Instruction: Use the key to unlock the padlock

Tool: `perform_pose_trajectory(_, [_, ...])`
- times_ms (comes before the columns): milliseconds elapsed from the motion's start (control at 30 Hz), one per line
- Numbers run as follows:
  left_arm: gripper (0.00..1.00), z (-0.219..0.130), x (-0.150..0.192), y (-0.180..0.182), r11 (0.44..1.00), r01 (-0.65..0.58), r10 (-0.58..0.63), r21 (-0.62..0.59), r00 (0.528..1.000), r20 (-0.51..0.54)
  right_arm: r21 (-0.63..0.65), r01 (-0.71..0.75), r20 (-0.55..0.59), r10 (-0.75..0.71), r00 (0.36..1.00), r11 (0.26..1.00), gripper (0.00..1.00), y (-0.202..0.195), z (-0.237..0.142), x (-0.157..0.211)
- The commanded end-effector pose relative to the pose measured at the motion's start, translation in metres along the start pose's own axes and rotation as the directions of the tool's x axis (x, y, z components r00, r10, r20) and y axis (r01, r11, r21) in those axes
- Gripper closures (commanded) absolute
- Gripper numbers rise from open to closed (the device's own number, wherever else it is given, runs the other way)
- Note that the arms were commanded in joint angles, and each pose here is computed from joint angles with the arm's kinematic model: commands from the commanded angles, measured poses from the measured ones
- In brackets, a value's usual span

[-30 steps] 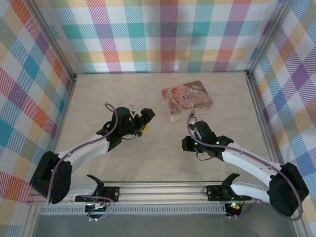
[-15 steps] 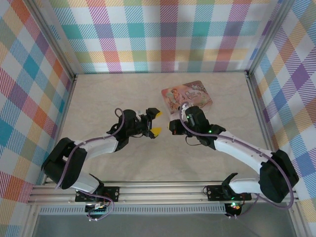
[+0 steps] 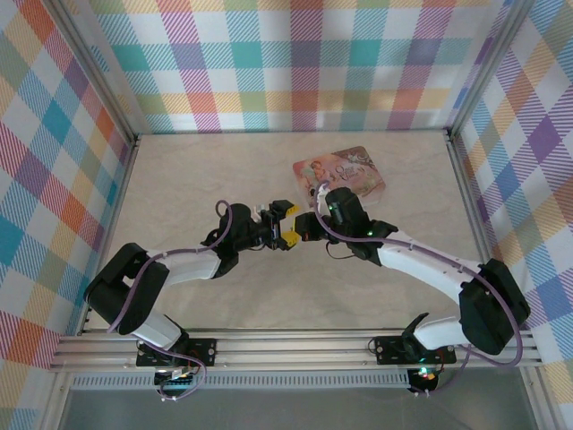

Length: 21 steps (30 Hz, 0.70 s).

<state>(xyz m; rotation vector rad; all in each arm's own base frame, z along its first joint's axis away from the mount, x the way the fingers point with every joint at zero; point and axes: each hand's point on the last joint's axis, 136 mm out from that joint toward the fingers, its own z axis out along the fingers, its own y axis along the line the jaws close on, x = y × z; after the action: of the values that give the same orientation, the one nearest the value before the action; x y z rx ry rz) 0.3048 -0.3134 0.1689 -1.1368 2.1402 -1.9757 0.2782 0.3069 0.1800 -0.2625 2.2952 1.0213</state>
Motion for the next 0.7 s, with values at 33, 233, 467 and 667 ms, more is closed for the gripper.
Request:
perform_pose_trajectory(33, [0.38,0.0007,0.0050,-0.0037,0.999,-0.001,0.002,0.041,1.000,-0.015,-0.030,0.019,0.008,-0.019,1.000,0.999,1.00,0.0076,-0.0011,0.0001])
perform_pose_trajectory(233, [0.46,0.0015,0.0025,0.0000,0.999,0.002,-0.002,0.034,1.000,-0.009,-0.021,0.024,0.012,-0.024,1.000,0.999,1.00,0.0065,-0.0038,0.0003])
perform_pose_trajectory(467, [0.55,0.0011,0.0011,0.0024,1.000,0.004,-0.004,0.029,1.000,-0.004,-0.012,0.028,0.023,-0.027,0.999,1.000,1.00,0.0053,-0.0077,-0.0007])
perform_pose_trajectory(667, [0.67,0.0019,-0.0002,0.0054,1.000,0.006,-0.006,0.020,1.000,-0.002,-0.005,0.028,0.027,-0.028,0.999,1.000,1.00,0.0042,-0.0102,-0.0001])
